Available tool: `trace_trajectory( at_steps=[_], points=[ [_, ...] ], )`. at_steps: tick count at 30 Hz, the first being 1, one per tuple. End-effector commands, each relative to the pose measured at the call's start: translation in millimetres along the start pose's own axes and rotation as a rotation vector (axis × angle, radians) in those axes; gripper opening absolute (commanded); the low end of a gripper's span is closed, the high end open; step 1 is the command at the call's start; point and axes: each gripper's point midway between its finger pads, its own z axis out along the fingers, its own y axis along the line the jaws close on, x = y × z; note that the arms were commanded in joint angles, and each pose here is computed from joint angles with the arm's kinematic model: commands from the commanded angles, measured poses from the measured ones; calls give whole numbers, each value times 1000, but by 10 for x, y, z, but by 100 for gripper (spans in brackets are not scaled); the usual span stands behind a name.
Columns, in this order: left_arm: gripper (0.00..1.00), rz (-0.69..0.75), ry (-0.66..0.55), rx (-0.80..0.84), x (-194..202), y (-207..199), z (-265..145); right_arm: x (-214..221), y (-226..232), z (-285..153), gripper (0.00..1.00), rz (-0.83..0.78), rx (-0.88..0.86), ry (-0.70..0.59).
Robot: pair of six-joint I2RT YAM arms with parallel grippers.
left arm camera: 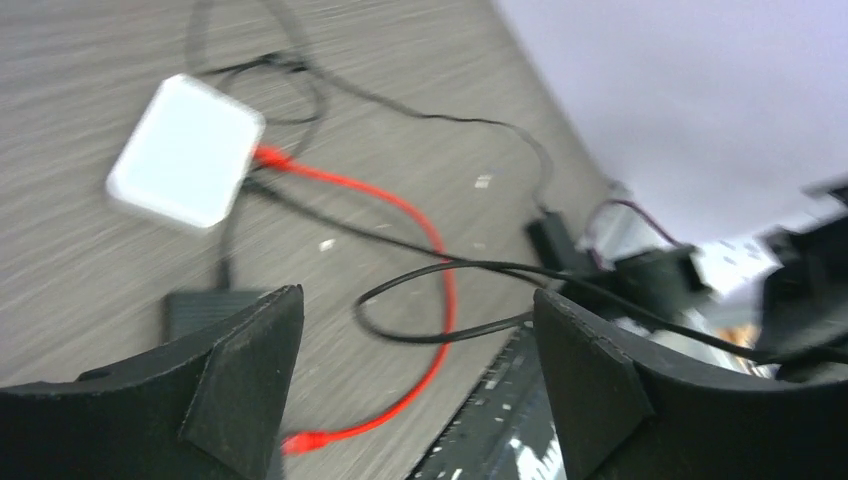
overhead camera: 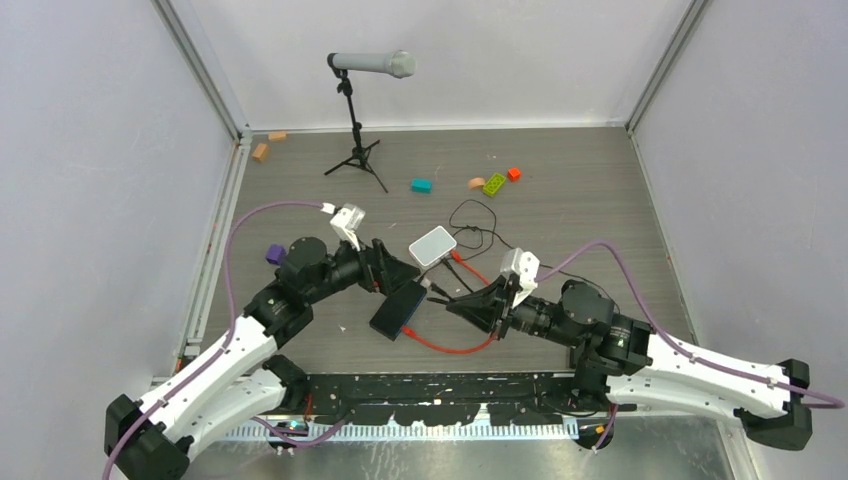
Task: Insert the plug into the switch port
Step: Pick up the connector from the center of the board.
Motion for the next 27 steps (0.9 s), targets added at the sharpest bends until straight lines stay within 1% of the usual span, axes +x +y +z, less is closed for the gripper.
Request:
trace_trajectory(
  at_steps=[1, 5, 9, 15, 22, 27],
  points=[
    [83, 115, -50, 491, -226, -892, -141, -510, 354, 33, 0, -10, -113, -133],
    [80, 143, -21, 627, -139, -1069, -222, -642, 581, 59, 1, -54, -160, -151],
    [79, 189, -31, 709, -93, -1181, -335, -628, 755, 119, 1, -131, -183, -111],
    [78, 264, -52, 829, -67, -1341, -564, -569, 896, 200, 0, -245, -174, -59],
    [76, 297, -78, 887, -118, -1465, -745, -492, 897, 217, 0, -345, -131, 14],
    [76, 312, -91, 907, -156, -1529, -849, -474, 825, 199, 0, -379, -86, 47]
  ],
)
